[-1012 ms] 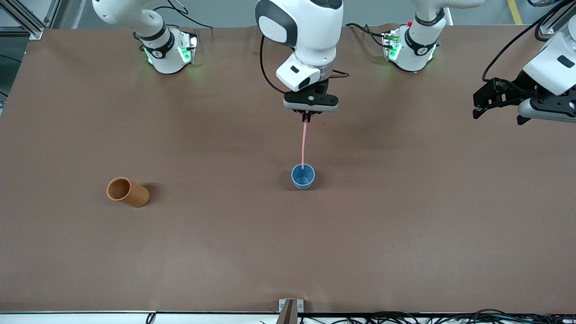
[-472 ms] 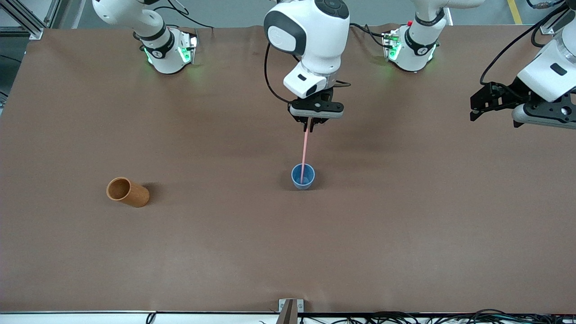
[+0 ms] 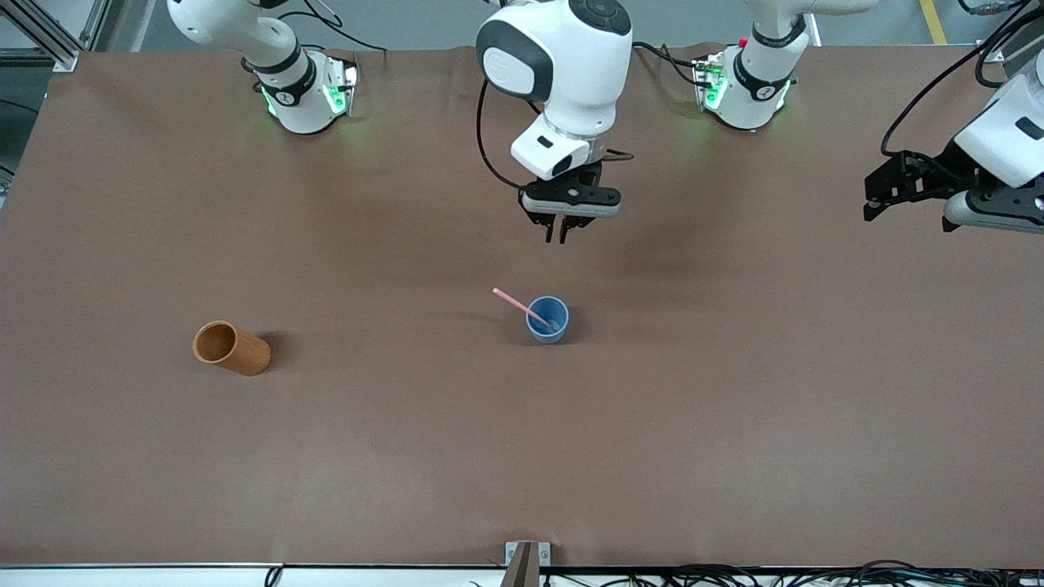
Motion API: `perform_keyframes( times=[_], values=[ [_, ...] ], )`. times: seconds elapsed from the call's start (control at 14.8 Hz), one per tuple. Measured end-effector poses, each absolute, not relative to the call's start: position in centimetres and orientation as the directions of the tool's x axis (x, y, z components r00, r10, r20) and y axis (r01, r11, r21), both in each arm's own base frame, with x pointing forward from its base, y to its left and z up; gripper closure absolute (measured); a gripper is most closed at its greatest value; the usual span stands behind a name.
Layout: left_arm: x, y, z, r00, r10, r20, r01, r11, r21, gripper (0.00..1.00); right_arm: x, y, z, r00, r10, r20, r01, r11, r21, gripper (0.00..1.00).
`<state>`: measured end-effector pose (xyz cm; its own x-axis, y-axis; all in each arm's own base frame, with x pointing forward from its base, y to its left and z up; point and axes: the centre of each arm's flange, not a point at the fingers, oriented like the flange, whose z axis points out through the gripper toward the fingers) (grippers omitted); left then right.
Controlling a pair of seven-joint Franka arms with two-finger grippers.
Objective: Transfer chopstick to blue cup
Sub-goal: 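Open the right gripper to release the chopstick in the cup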
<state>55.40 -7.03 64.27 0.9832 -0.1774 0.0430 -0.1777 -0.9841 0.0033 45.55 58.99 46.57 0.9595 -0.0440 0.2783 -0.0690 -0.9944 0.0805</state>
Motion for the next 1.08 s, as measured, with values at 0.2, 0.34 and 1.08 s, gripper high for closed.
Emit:
perform_keyframes(
  times=[0.2,0.34,1.08],
  values=[
    [55.4,-7.0,64.2,0.983,-0.178,0.042,-0.178,-0.984,0.003,0.0,48.3,55.6,50.5,0.951,-0.115,0.287,-0.134,-0.99,0.045,0.61],
    [55.5,-7.1,64.1,0.983,-0.177,0.04,-0.178,-0.984,0.004,0.0,50.4,50.6,54.8,0.958,-0.164,0.236,-0.177,-0.984,0.036,0.4],
    [55.6,-6.9,64.0,0.984,-0.175,0.038,-0.175,-0.985,0.004,0.0,55.2,17.7,64.4,0.993,-0.074,0.092,-0.079,-0.995,0.059,0.09]
  ],
)
